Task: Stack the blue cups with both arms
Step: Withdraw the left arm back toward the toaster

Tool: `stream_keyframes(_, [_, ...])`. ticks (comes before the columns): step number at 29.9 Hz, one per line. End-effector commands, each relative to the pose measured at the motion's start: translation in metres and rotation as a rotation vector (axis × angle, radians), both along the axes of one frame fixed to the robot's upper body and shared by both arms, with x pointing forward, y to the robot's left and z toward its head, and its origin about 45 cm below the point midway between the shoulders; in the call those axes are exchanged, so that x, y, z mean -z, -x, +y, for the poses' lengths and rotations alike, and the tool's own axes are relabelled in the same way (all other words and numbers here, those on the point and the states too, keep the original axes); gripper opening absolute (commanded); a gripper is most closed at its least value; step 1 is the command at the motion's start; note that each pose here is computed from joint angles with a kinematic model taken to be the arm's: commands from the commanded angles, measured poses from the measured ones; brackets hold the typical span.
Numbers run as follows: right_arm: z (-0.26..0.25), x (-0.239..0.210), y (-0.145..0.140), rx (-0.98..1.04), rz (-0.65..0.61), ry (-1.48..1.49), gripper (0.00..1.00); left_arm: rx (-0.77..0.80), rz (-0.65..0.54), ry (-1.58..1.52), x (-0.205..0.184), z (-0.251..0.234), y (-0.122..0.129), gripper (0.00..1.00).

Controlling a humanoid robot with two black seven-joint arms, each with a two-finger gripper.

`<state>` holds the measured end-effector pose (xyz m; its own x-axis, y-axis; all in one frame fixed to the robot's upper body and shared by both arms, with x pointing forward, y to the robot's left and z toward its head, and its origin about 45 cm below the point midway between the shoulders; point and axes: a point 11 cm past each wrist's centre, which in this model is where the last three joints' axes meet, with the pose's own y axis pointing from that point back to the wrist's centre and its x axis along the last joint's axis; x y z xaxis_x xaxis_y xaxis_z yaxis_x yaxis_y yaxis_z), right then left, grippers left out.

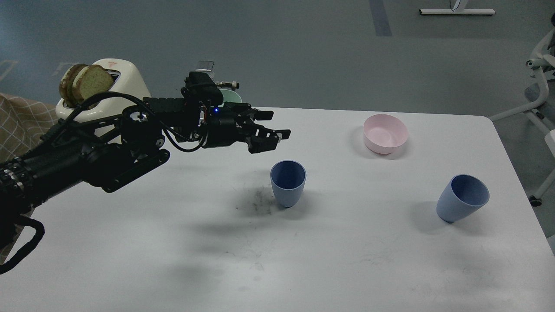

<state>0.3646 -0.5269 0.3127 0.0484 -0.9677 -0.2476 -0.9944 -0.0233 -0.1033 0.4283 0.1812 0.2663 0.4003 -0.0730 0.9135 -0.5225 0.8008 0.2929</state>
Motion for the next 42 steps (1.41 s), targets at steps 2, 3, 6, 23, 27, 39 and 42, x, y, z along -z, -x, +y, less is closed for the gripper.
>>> stream_keyframes(2, [0.000, -0.016, 0.013, -0.030, 0.003, 0.092, 1.00, -0.149, 0.080, 0.399, -0.054, 0.015, -0.020, 0.97])
stream_keyframes(3, [-0.003, -0.023, 0.015, -0.026, 0.000, 0.117, 1.00, -0.194, 0.104, 0.527, -0.067, 0.022, -0.026, 0.97])
stream_keyframes(6, [-0.013, -0.041, 0.018, -0.015, -0.002, 0.175, 1.00, -0.258, 0.154, 0.693, -0.078, 0.034, -0.033, 0.97])
stream_keyframes(23, [0.029, -0.104, 0.017, -0.116, -0.012, 0.746, 1.00, -0.544, 0.306, 1.347, -0.071, 0.136, -0.030, 0.98])
stream_keyframes(27, [0.038, -0.098, 0.016, -0.127, 0.028, 0.926, 1.00, -0.554, 0.329, 1.473, -0.075, 0.153, -0.028, 0.98])
stream_keyframes(39, [0.081, -0.011, 0.022, -0.409, 0.230, 1.465, 1.00, -0.553, 0.360, 1.580, -0.077, 0.164, -0.027, 0.98])
stream_keyframes(42, [0.086, 0.020, 0.026, -0.483, 0.294, 1.569, 1.00, -0.554, 0.366, 1.584, -0.075, 0.162, -0.027, 0.98])
